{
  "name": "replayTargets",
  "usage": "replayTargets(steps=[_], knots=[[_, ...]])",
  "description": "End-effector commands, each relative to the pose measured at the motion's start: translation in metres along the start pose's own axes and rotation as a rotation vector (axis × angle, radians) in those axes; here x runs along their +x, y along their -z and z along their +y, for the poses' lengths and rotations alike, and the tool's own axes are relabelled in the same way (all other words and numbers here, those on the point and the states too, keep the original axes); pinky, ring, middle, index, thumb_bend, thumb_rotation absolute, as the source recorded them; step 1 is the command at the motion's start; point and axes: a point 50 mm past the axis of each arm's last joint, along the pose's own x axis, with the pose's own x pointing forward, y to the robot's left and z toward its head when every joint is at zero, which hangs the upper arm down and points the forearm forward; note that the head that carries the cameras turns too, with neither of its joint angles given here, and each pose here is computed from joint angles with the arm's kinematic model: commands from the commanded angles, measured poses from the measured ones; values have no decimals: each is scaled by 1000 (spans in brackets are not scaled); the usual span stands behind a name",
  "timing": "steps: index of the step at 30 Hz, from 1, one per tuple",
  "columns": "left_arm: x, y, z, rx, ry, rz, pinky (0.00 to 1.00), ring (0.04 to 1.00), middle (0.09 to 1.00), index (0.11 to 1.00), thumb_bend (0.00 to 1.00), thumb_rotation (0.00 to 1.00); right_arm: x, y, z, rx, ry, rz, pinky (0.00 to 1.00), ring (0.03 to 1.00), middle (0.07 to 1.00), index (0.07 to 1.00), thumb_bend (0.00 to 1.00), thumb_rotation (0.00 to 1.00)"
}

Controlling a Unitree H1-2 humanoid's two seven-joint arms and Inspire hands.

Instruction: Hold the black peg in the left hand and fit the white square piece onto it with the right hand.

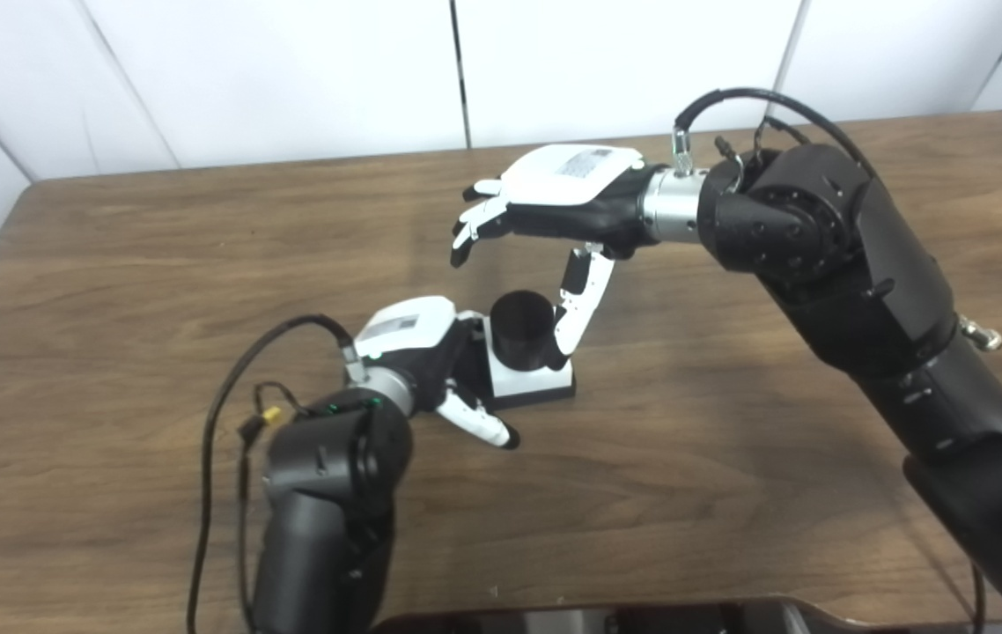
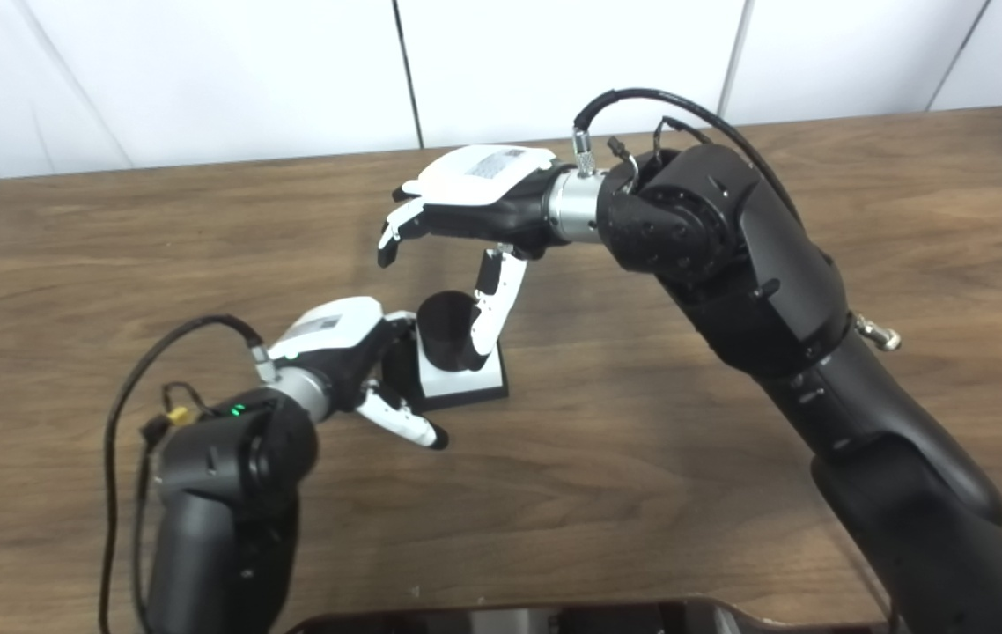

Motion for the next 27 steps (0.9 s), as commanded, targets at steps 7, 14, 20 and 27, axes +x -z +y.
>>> replayTargets(steps=[7,14,20,27], knots=[[-17,35,23,15,-56,43,1000,999,971,987,1000,405,-14,10,-32,-7,110,7,1000,990,912,834,1000,411],[-27,39,37,-55,-119,37,1000,991,959,977,1000,399,-19,18,-34,35,104,42,1000,990,929,872,1000,422],[-33,44,40,-101,-202,67,972,986,964,999,1000,405,-24,24,-30,40,95,61,1000,993,941,882,1000,432],[-39,75,32,-247,-395,40,798,929,948,997,857,519,-44,49,-12,127,98,133,969,996,954,928,1000,552]])
